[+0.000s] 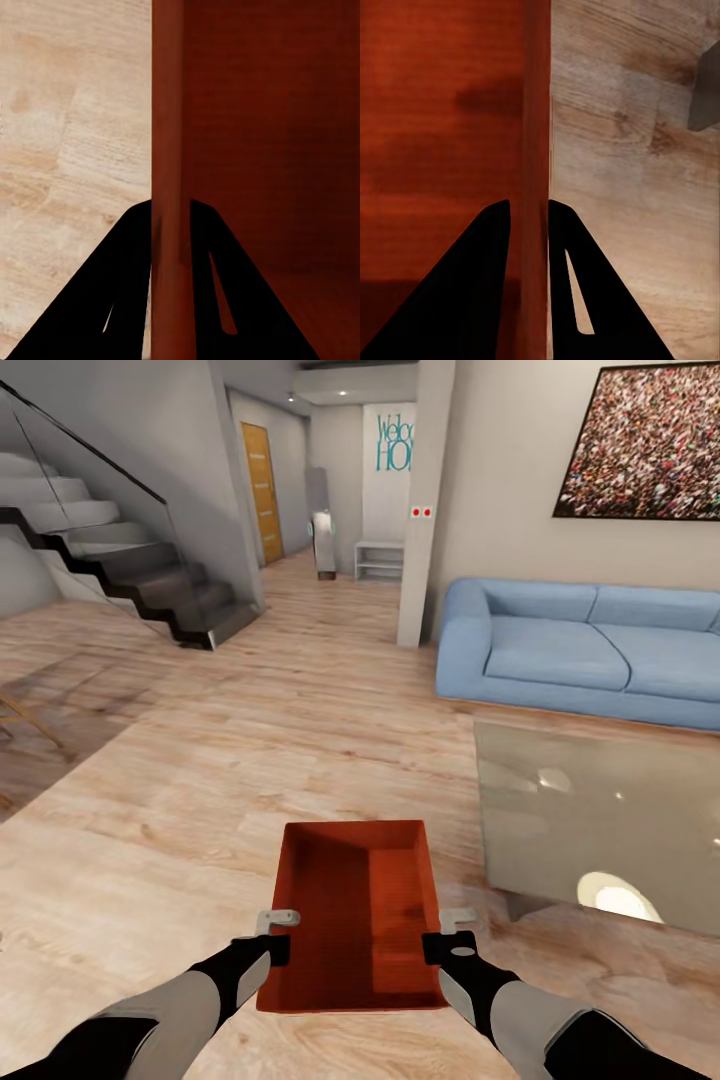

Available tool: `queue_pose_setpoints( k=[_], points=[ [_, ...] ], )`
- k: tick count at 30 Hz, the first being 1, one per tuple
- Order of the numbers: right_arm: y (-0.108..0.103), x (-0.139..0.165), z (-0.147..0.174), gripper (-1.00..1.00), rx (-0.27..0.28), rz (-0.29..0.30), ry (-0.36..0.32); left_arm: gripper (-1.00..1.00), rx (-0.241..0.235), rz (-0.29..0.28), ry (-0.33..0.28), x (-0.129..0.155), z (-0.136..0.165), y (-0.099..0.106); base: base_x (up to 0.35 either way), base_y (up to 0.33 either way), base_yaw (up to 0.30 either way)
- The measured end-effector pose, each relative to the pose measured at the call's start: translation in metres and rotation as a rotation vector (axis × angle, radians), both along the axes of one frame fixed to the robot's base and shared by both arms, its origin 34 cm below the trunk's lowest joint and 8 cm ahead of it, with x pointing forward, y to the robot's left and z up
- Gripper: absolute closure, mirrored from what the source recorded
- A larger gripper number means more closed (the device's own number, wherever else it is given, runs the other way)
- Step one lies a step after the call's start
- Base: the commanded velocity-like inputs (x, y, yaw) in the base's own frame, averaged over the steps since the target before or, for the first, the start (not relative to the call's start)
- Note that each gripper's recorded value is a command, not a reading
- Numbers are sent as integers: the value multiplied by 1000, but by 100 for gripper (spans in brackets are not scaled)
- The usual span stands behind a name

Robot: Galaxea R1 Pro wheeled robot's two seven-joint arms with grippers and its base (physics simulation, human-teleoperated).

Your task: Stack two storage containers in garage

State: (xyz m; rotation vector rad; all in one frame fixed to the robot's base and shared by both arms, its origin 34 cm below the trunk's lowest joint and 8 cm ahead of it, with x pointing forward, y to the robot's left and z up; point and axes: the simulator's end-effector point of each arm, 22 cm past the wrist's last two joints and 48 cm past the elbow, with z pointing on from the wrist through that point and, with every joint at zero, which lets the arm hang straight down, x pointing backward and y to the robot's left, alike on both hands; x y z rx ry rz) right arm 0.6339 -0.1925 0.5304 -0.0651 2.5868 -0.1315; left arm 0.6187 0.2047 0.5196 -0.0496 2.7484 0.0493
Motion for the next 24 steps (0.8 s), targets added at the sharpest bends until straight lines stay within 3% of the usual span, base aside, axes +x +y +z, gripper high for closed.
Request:
queue_pose_setpoints(
  k=[7, 24],
  points=[
    [0, 1, 1, 100, -1, 1, -4, 100, -1, 1, -4, 1, 0, 0, 323, 0, 233],
    [0, 1, 1, 100, -1, 1, -4, 100, -1, 1, -4, 1, 0, 0, 322, 0, 11]
  ],
)
